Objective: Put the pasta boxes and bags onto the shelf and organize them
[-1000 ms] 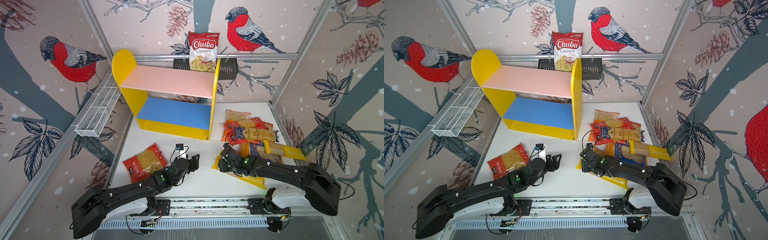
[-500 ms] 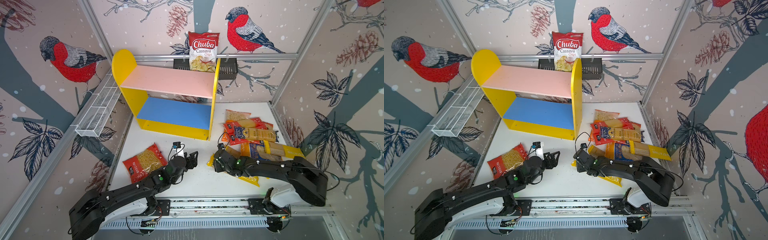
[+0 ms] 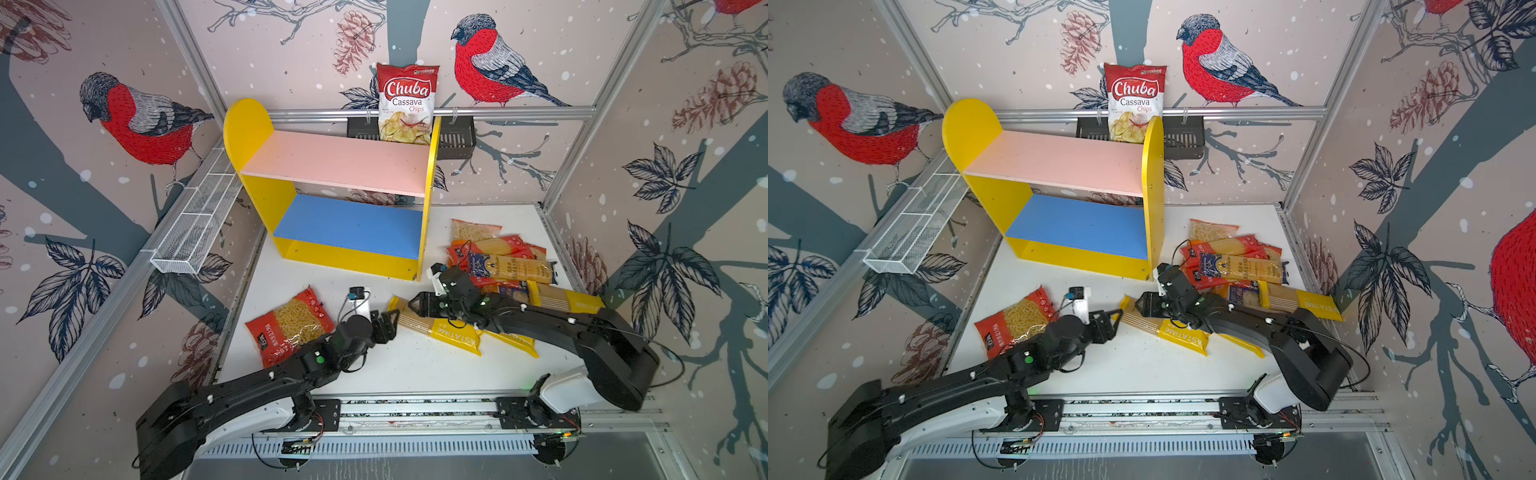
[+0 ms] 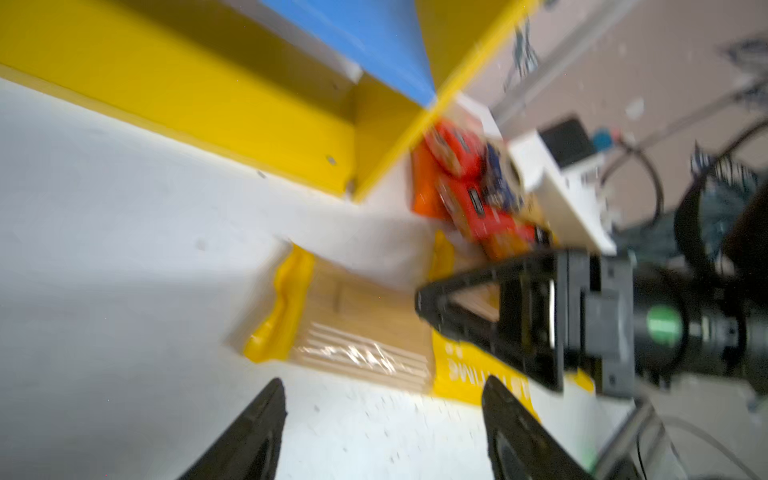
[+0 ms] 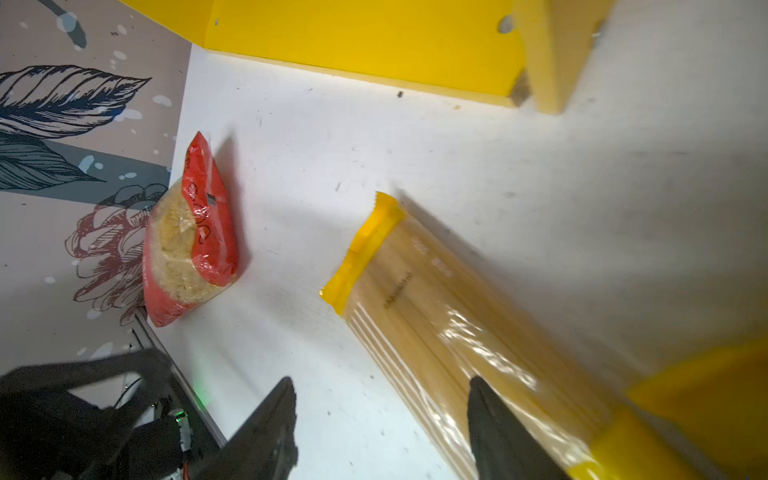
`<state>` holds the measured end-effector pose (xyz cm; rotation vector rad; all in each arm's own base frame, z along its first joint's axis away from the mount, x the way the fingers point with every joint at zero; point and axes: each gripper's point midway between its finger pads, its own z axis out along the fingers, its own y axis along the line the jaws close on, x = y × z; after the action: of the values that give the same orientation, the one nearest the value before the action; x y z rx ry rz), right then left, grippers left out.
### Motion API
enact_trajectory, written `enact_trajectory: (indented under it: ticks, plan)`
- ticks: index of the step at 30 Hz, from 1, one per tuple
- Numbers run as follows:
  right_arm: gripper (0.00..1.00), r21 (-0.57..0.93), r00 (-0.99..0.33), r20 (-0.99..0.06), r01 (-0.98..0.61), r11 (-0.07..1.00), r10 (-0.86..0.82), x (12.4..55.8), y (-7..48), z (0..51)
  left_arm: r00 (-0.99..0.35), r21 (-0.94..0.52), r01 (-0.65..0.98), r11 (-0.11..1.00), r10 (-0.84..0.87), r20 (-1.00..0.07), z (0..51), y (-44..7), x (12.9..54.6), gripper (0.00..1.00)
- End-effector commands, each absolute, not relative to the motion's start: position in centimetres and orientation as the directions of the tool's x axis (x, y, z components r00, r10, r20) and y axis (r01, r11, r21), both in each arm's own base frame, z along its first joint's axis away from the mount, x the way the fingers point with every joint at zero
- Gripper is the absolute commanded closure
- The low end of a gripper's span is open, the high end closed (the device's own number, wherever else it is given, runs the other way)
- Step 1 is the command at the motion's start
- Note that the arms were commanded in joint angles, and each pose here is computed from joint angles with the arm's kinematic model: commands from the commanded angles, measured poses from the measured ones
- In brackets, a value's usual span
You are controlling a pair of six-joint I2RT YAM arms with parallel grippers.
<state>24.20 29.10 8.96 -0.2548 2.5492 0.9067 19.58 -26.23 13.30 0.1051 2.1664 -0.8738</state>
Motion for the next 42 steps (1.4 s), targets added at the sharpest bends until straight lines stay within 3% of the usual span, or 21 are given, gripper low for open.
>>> enact_trajectory:
  ticks: [1, 4, 12, 20, 27, 31, 37, 42]
  plan:
    - [0.35, 0.457, -0.923, -0.376, -0.263, 0.85, -0.083, 23.3, 23.4, 6.0, -0.76, -0.623, 0.395, 0.675, -0.141, -0.634, 13.1, -30.6, 17.9, 0.26]
    - [0.35, 0.478, -0.919, -0.388, -0.271, 0.836, -0.076, 23.9, 22.8, 6.1, -0.797, -0.682, 0.37, 0.631, -0.161, -0.581, 11.5, -32.1, 17.3, 0.28]
    - [0.37, 0.466, -0.946, -0.307, -0.246, 0.85, -0.106, 22.9, 25.0, 2.5, -0.825, -0.674, 0.147, 0.724, -0.286, -0.487, 7.9, -28.9, 19.7, 0.36]
    - [0.35, 0.636, -0.945, -0.257, -0.321, 0.701, -0.199, 17.2, 34.1, 4.4, -0.782, -0.638, -0.02, 0.77, -0.409, -0.47, 6.9, -22.0, 21.9, 0.38]
    - [0.32, 0.653, -0.936, -0.199, -0.348, 0.672, -0.291, 16.5, 30.8, 3.8, -0.776, -0.571, -0.059, 0.819, -0.398, -0.49, 7.7, -17.8, 21.8, 0.38]
    - [0.36, 0.695, -0.941, -0.153, -0.32, 0.644, -0.303, 15.6, 31.0, 2.9, -0.84, -0.677, -0.072, 0.732, -0.411, -0.355, 5.6, -20.0, 19.2, 0.38]
    - [0.51, 0.736, -0.946, -0.113, -0.284, 0.615, -0.303, 15.4, 32.5, 1.7, -0.827, -0.723, -0.094, 0.684, -0.458, -0.326, 4.6, -20.8, 18.4, 0.43]
    - [0.59, 0.78, -0.944, -0.12, -0.282, 0.558, -0.308, 15.2, 34.8, 2.0, -0.805, -0.759, -0.102, 0.643, -0.502, -0.317, 4.4, -20.6, 18.7, 0.61]
